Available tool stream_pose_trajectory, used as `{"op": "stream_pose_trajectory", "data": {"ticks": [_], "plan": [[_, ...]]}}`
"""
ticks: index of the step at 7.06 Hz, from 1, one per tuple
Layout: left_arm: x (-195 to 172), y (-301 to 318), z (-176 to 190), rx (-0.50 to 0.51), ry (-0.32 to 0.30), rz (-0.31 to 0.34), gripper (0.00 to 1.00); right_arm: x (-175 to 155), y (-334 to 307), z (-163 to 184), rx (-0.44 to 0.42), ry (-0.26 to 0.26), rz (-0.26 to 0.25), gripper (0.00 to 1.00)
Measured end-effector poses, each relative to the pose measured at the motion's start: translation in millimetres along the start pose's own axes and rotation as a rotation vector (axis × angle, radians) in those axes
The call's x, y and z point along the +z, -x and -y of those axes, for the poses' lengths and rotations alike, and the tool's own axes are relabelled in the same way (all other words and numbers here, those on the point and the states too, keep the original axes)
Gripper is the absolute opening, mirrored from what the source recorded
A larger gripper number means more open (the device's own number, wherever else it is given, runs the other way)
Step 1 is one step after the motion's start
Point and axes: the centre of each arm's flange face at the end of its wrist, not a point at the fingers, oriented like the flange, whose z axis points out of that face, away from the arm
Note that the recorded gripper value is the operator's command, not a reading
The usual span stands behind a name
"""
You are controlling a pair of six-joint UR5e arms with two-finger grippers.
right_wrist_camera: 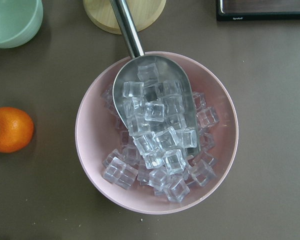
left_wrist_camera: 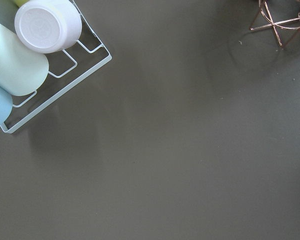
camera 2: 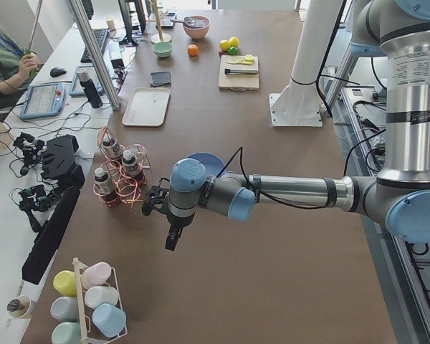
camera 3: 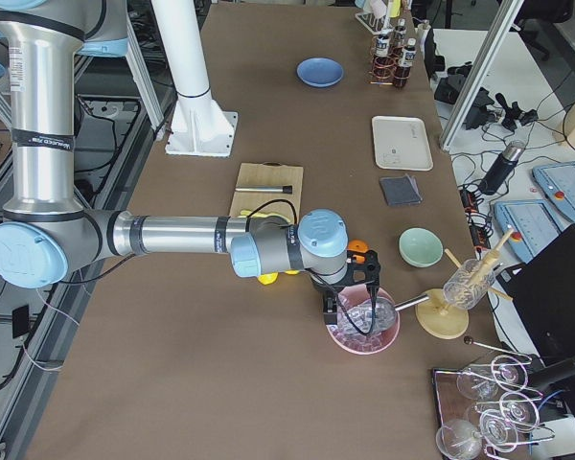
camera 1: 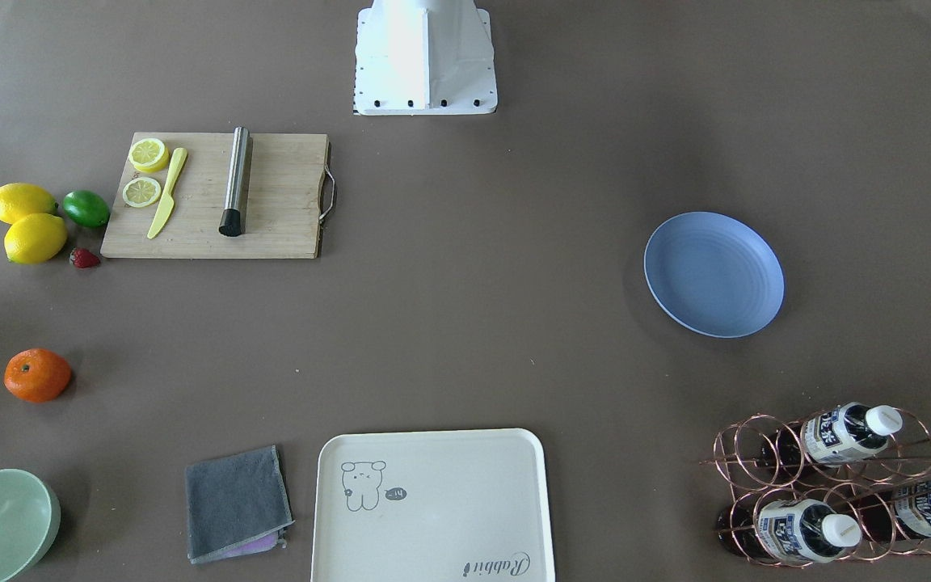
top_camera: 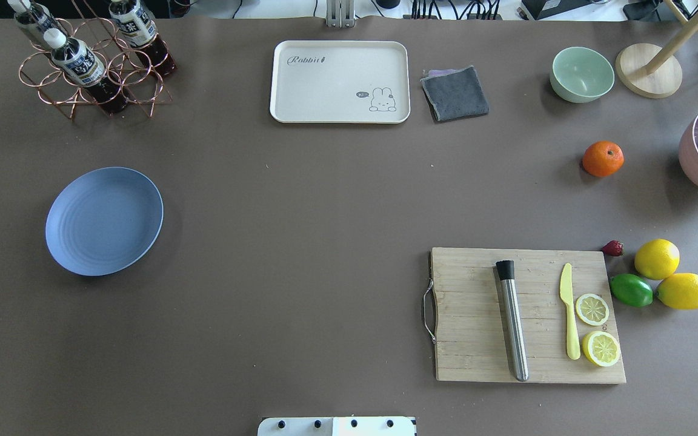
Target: Pick orange to plate
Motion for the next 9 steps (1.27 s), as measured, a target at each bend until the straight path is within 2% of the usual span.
{"op": "stream_pose_trajectory", "data": {"ticks": [9], "plan": [[-1, 0, -2, 0.008, -0.009, -0.003, 0.99, 4, -5, -11, 0.015, 0.011, 0.004, 1.00]]}}
